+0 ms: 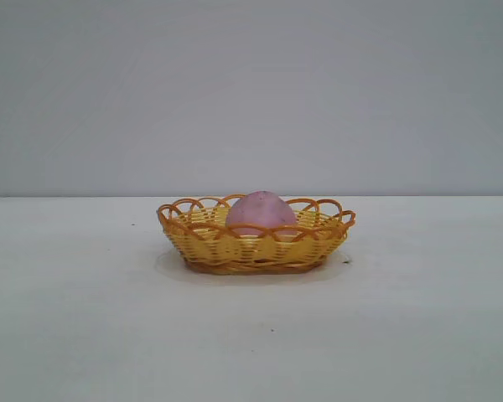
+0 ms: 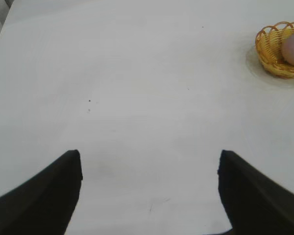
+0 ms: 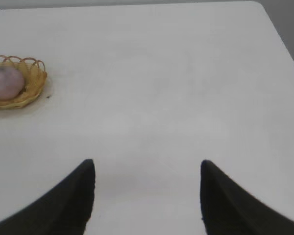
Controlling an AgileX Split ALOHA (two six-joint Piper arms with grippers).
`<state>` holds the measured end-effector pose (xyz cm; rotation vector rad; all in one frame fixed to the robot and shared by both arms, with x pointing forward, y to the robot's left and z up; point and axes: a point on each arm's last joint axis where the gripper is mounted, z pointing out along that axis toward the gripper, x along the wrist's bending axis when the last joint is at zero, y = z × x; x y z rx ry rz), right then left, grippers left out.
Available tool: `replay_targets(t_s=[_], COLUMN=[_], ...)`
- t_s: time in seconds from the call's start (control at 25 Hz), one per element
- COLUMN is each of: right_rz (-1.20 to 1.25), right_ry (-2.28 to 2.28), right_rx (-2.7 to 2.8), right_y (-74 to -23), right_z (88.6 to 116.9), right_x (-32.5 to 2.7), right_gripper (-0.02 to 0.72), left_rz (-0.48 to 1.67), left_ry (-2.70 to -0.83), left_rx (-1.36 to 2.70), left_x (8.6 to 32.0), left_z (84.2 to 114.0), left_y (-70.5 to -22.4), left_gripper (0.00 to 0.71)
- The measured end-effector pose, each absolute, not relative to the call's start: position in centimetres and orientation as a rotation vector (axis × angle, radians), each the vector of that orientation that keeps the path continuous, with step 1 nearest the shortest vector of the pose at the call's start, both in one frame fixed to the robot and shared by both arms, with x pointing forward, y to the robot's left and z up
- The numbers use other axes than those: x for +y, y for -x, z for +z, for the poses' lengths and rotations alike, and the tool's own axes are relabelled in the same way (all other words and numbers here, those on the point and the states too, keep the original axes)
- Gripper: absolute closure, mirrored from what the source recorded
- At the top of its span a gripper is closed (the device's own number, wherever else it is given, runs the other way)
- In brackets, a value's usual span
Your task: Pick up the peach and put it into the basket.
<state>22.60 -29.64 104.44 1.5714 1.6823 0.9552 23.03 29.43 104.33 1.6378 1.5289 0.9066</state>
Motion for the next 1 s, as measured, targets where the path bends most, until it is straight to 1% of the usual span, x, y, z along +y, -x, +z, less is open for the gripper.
replay_targets(t_s=[1.0], right_rz=[0.972], right_ry=[-1.55], right_rx=[1.688], right_y=[-22.86], right_z=[104.29], right_x=[-29.5], right_gripper=[0.3], left_rz=[0.907], left_ry=[-1.638], left_rx=[1.529], left_x=[29.43], left_z=[104.33], left_y=[-23.03], left_gripper=[0.17])
